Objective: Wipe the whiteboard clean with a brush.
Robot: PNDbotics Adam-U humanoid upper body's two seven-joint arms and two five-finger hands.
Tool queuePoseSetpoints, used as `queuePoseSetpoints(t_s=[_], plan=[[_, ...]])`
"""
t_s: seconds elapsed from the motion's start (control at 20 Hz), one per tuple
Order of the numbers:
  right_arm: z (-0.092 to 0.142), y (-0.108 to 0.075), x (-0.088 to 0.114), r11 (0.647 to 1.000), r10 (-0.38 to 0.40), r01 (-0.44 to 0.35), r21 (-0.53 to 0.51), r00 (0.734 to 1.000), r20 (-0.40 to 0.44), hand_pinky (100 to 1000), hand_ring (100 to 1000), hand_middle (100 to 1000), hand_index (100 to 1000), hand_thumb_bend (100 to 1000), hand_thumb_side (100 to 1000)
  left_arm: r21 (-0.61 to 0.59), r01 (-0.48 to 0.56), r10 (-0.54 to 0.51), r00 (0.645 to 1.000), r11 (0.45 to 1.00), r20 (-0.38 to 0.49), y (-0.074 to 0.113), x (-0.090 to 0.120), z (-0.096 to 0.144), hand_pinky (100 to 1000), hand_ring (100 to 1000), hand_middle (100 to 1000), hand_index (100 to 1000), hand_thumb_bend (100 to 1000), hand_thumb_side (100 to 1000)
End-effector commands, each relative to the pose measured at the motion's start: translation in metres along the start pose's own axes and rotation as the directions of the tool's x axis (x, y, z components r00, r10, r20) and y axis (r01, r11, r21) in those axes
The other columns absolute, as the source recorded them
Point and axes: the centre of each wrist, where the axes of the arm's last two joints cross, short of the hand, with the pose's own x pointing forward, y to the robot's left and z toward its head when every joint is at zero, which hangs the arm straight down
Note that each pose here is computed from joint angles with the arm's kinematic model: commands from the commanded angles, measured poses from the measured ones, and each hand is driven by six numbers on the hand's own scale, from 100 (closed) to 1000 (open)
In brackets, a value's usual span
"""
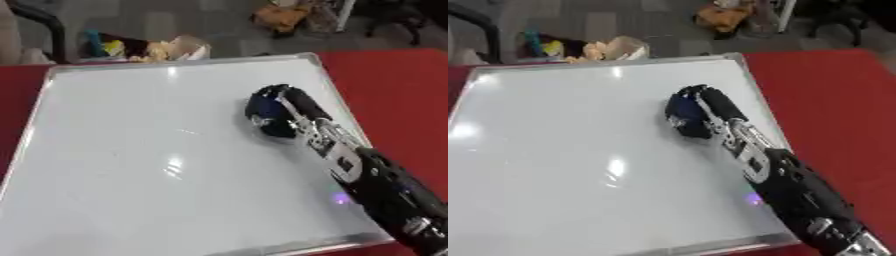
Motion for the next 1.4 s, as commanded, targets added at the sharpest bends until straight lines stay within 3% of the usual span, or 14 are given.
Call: queuePoseSetpoints(t_s=[0.05, 0.75, 1.4], plan=[[0.013, 0.015, -0.027, 0.998, 0.024, -0.018, 0.062, 0.995, -0.098, 513, 755, 607, 835, 277, 587, 0.003, 0.008, -0.008, 1.000, 1.000, 0.024, 0.003, 0.006, -0.002, 437, 590, 515, 647, 308, 915], [0.033, 0.011, -0.064, 1.000, -0.003, 0.009, 0.024, 0.968, -0.251, 508, 746, 604, 845, 376, 568, 0.006, 0.011, -0.011, 1.000, 1.000, 0.020, 0.004, 0.005, -0.001, 436, 591, 515, 647, 305, 915], [0.030, 0.016, -0.071, 1.000, -0.025, 0.028, 0.006, 0.955, -0.295, 505, 743, 598, 844, 357, 561, 0.008, 0.010, -0.010, 1.000, 1.000, 0.019, 0.004, 0.005, -0.001, 435, 592, 514, 647, 305, 915]])
